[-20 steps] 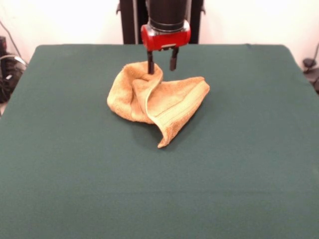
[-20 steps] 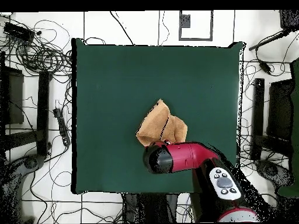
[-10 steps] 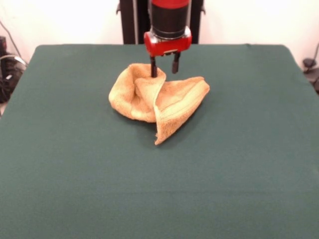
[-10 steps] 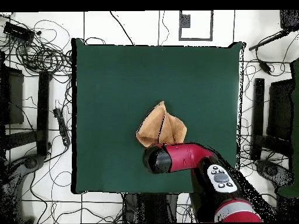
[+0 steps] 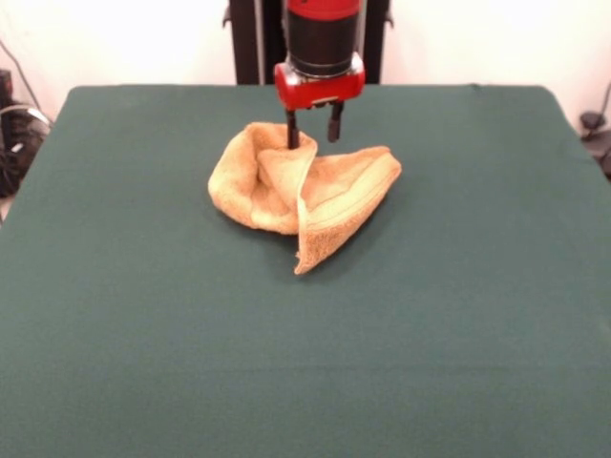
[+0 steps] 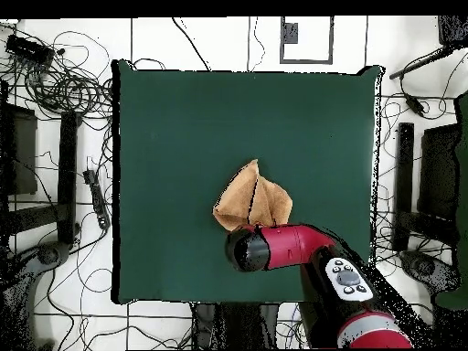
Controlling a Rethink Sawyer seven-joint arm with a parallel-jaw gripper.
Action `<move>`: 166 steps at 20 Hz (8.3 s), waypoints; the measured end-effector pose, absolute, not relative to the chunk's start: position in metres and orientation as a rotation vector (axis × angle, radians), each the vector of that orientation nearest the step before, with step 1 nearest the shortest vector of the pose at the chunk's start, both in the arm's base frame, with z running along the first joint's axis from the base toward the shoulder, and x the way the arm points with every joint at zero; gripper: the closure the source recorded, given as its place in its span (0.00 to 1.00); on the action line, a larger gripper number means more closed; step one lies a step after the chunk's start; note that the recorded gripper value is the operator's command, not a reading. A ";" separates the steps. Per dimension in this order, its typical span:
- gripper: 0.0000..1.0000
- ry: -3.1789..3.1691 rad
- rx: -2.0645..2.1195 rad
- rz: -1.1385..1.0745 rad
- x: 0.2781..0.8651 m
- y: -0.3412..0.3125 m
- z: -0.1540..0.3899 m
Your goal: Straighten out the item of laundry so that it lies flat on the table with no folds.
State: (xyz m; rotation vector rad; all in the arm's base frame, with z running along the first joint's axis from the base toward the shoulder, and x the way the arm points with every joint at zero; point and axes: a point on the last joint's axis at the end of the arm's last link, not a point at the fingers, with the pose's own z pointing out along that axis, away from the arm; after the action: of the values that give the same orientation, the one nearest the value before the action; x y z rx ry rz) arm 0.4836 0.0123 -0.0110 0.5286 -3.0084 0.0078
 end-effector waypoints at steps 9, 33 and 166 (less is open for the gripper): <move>0.00 -3.012 0.508 0.007 0.484 0.006 -0.011; 0.00 -3.013 0.501 0.007 0.484 0.005 -0.011; 0.00 -3.180 0.346 0.074 0.567 0.013 0.020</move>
State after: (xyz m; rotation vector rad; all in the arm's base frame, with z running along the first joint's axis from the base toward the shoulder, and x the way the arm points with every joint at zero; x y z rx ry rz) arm 0.5666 0.0128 0.0202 0.3459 -3.1795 0.0740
